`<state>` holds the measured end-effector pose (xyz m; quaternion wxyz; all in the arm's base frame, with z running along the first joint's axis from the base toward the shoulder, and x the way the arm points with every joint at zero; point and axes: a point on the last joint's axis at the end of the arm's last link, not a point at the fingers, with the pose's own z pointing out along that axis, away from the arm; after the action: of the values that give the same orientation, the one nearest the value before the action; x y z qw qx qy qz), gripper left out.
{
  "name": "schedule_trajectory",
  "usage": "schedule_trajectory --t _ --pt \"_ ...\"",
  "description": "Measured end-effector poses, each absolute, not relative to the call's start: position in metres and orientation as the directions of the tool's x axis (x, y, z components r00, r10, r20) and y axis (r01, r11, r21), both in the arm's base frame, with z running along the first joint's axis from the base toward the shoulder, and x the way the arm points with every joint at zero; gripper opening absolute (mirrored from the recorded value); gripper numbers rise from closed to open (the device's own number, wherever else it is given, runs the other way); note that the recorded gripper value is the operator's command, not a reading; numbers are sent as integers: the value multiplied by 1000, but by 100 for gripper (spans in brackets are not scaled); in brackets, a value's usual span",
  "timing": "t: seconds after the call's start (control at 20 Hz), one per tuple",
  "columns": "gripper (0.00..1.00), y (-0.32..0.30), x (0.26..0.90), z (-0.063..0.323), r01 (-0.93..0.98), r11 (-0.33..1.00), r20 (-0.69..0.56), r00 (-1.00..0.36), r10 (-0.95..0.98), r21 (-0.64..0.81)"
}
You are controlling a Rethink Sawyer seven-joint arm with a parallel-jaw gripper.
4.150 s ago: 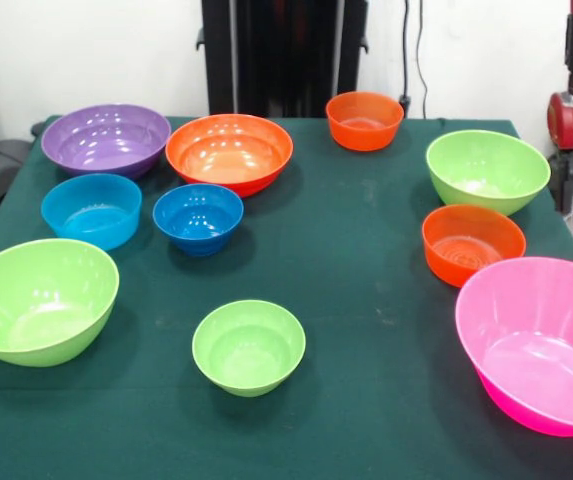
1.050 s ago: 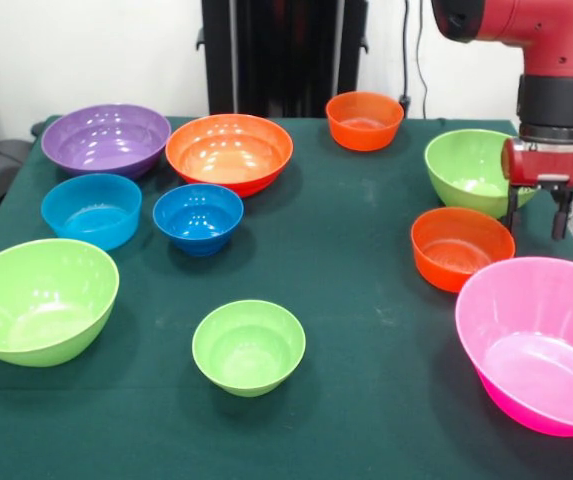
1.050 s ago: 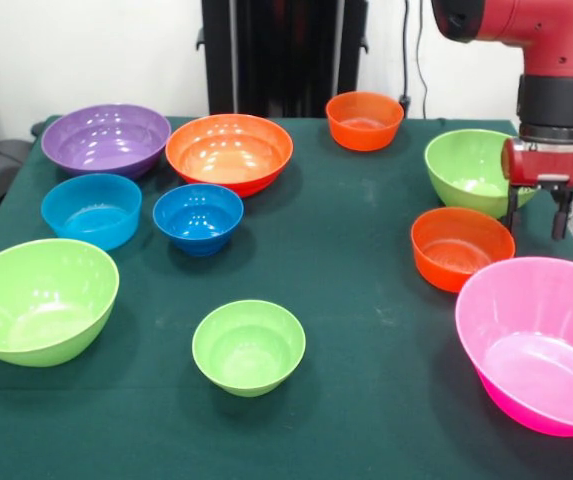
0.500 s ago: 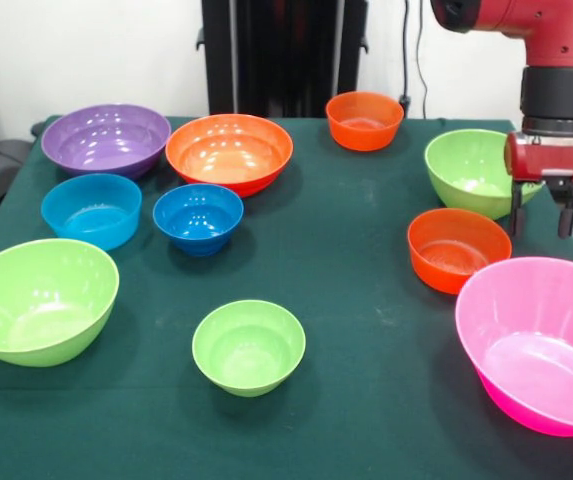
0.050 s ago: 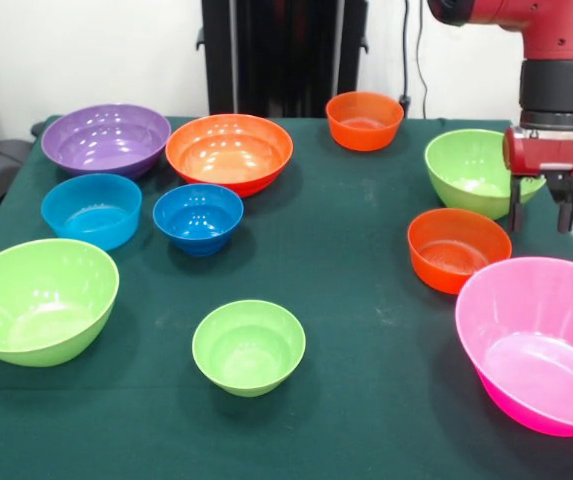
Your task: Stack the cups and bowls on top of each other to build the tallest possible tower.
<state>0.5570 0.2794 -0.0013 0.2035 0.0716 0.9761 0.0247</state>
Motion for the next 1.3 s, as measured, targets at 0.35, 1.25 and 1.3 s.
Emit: schedule_trajectory --t 0.35,1.25,1.3 --pt "100 280 561 12 141 985 -397 -902 171 104" --pt "100 262 549 12 168 980 -364 -911 194 103" --pt "100 260 549 11 169 980 -363 -911 195 102"
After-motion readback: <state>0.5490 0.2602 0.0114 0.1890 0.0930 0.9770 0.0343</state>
